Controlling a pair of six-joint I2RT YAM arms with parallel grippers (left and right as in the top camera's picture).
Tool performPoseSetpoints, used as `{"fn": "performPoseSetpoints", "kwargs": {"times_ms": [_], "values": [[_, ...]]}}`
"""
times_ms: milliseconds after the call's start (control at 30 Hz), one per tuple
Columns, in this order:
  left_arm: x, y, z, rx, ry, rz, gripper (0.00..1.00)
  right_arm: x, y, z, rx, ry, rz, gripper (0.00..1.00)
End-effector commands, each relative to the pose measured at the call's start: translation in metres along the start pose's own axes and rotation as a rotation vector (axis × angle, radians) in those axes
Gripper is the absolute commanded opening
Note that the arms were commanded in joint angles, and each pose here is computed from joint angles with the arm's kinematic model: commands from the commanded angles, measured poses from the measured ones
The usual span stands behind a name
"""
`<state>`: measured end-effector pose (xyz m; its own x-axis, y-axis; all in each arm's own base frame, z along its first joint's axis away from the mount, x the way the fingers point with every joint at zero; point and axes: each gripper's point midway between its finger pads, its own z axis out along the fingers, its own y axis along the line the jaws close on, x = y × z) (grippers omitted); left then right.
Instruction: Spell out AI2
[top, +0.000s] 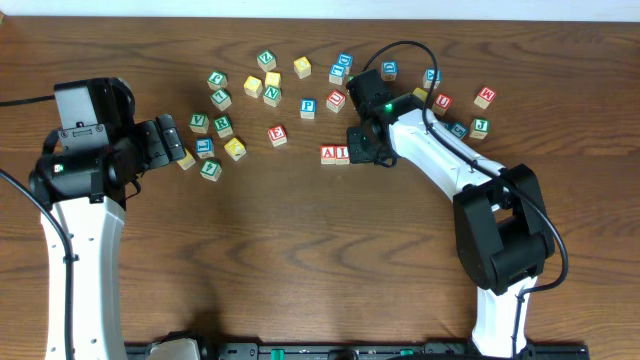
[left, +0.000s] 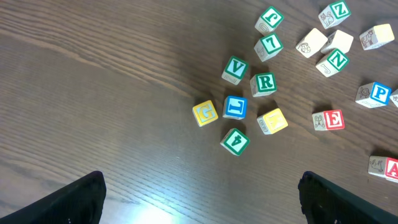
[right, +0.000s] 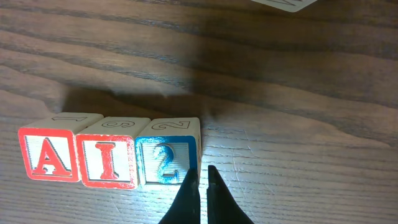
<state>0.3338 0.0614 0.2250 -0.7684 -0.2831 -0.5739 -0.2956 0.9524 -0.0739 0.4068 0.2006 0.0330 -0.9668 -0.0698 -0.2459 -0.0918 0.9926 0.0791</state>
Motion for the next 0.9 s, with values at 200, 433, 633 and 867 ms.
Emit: {"fn": "performPoseSetpoints", "kwargs": {"times_ms": [200,433,633,867], "values": [[0.0,0.002,0.001,-0.005,0.004,0.003,0.98,-0.009,-0.02,0.001,0.015,-0.007,0.068,0.01],[0.0,0.002,0.001,-0.005,0.004,0.003,0.98,-0.004,-0.02,0.009,0.021,0.013,0.065,0.01],[0.0,0.002,0.001,-0.005,0.004,0.003,0.98,0.0,-0.011,0.017,-0.019,0.036,0.014,0.01],[0.0,0.002,0.001,-0.005,0.004,0.003,0.98,-0.001,-0.007,0.017,-0.041,0.033,-0.027,0.01]]}}
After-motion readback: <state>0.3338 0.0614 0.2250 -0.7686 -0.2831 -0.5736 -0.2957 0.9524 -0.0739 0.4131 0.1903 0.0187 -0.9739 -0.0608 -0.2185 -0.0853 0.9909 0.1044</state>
